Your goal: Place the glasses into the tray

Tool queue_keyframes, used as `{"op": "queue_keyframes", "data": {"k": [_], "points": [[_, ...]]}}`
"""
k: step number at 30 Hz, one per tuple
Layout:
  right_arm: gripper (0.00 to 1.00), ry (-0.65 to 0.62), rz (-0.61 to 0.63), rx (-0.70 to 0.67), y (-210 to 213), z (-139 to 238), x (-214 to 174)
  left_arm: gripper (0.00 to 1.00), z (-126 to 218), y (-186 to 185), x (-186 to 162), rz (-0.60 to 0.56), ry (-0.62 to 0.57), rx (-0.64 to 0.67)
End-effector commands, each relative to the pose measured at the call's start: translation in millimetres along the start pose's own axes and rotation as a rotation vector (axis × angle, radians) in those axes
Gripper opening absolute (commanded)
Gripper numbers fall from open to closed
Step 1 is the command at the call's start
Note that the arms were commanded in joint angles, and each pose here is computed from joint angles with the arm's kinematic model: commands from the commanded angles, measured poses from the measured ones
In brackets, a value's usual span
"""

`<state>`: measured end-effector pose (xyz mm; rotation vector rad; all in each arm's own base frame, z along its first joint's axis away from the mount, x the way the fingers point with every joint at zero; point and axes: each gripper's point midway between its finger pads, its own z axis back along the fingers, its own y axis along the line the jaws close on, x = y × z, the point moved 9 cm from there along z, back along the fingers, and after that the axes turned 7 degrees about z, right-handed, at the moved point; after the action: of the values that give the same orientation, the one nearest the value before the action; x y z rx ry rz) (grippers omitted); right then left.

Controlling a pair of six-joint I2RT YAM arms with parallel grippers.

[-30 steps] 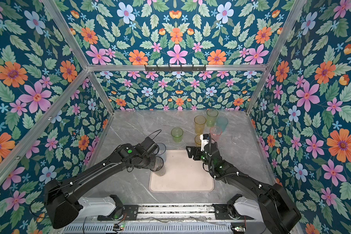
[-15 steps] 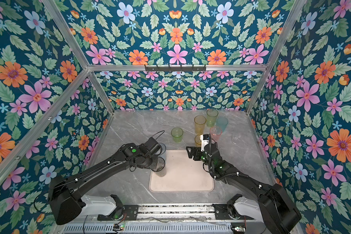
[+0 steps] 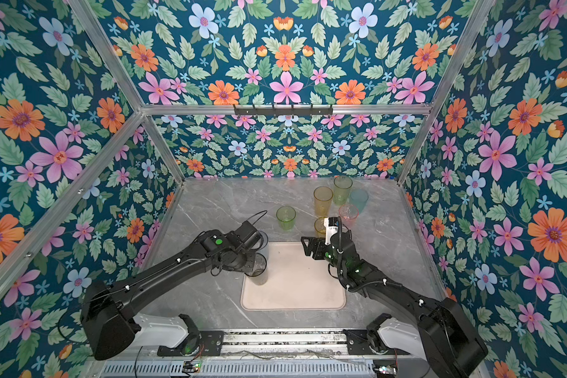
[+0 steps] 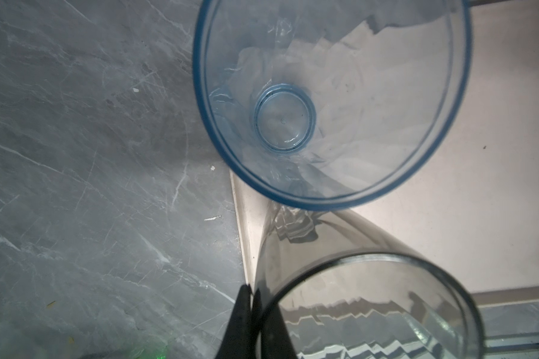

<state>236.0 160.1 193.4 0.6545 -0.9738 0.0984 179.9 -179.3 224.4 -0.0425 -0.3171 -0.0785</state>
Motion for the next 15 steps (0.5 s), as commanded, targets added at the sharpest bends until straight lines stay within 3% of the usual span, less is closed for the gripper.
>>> {"op": "queue_keyframes", "data": {"k": [1,5,11,15], "points": [[0.88,-0.043,-0.009,0.008,2.1,0.8,5.9,0.00,-1.5,2.1,-1.1,-0.009,0.003,0.025],[0.88,-0.045,-0.010,0.008,1.9,1.1,6.0,0.00,-4.5,1.5,-1.1,-0.011,0.009,0.034],[0.88,-0.043,-0.009,0.009,2.1,0.9,5.6,0.12,-3.8,0.6,-0.2,-0.008,0.006,0.028],[0.88,-0.046,-0.010,0.008,2.2,1.0,6.4,0.12,-4.8,0.5,-0.3,-0.009,0.005,0.029]]}}
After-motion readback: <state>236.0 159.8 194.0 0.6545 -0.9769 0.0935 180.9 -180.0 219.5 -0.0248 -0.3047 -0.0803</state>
